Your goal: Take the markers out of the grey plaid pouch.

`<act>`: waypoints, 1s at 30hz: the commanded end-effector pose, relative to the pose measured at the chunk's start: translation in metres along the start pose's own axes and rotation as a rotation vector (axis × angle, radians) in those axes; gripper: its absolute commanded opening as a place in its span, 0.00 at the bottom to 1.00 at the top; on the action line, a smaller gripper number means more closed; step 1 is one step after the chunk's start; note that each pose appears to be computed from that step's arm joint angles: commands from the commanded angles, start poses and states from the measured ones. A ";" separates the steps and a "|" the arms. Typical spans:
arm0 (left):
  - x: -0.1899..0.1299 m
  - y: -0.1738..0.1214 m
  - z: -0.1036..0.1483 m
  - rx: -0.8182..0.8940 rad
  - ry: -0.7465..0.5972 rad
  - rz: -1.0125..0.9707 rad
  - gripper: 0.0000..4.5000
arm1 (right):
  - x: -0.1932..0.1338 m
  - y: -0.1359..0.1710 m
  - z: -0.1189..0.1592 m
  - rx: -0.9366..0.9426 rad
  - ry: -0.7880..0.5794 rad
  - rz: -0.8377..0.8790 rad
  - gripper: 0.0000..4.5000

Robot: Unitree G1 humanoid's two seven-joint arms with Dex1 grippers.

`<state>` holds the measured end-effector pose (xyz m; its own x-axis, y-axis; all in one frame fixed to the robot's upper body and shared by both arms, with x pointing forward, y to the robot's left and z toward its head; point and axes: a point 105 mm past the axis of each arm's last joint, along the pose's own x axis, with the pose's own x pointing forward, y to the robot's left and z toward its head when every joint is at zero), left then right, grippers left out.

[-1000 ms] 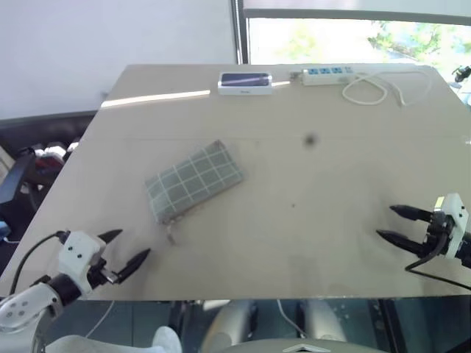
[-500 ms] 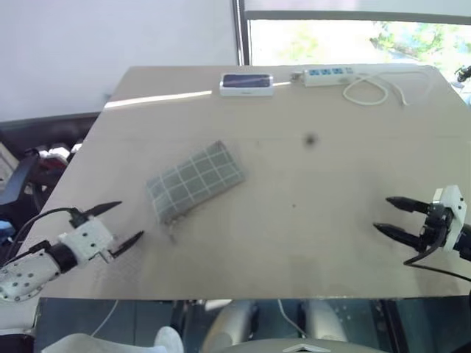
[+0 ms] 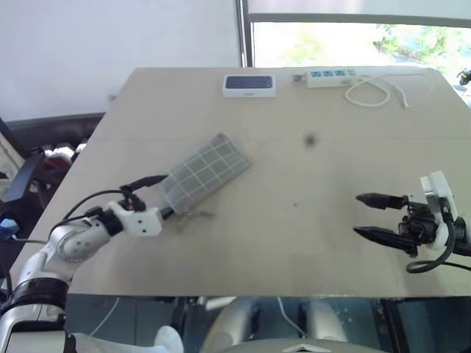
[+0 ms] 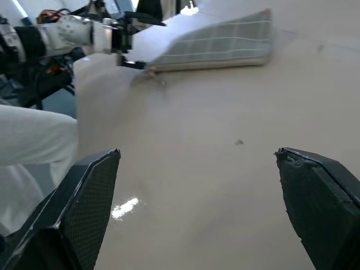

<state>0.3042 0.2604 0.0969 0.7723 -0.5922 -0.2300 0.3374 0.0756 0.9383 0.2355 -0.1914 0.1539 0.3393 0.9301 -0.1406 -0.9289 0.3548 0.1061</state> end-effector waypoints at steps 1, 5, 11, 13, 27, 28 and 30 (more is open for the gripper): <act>0.018 -0.022 0.017 -0.004 -0.076 -0.058 0.79 | 0.011 0.008 0.009 -0.037 -0.013 0.054 1.00; 0.039 -0.012 0.034 -0.012 -0.145 -0.011 0.36 | 0.025 0.009 0.008 -0.056 -0.020 0.075 1.00; 0.062 0.005 0.057 -0.011 -0.215 0.038 0.01 | 0.057 0.005 0.004 -0.096 -0.012 0.067 1.00; 0.068 0.008 0.067 -0.013 -0.248 0.047 0.01 | 0.072 -0.002 0.000 -0.114 0.022 0.032 1.00; 0.094 0.020 0.127 -0.019 -0.439 0.071 0.01 | 0.155 -0.028 -0.020 -0.209 0.180 -0.050 1.00; 0.095 0.021 0.129 -0.019 -0.444 0.072 0.01 | 0.157 -0.029 -0.022 -0.211 0.191 -0.056 1.00; 0.096 0.021 0.131 -0.021 -0.451 0.074 0.01 | 0.160 -0.031 -0.021 -0.216 0.193 -0.062 1.00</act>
<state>0.3153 0.1032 0.1143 0.4962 -0.8655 -0.0679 0.3389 0.1212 0.9330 0.3113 -0.0573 0.0994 0.3642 0.8653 -0.3444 -0.9298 0.3593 -0.0804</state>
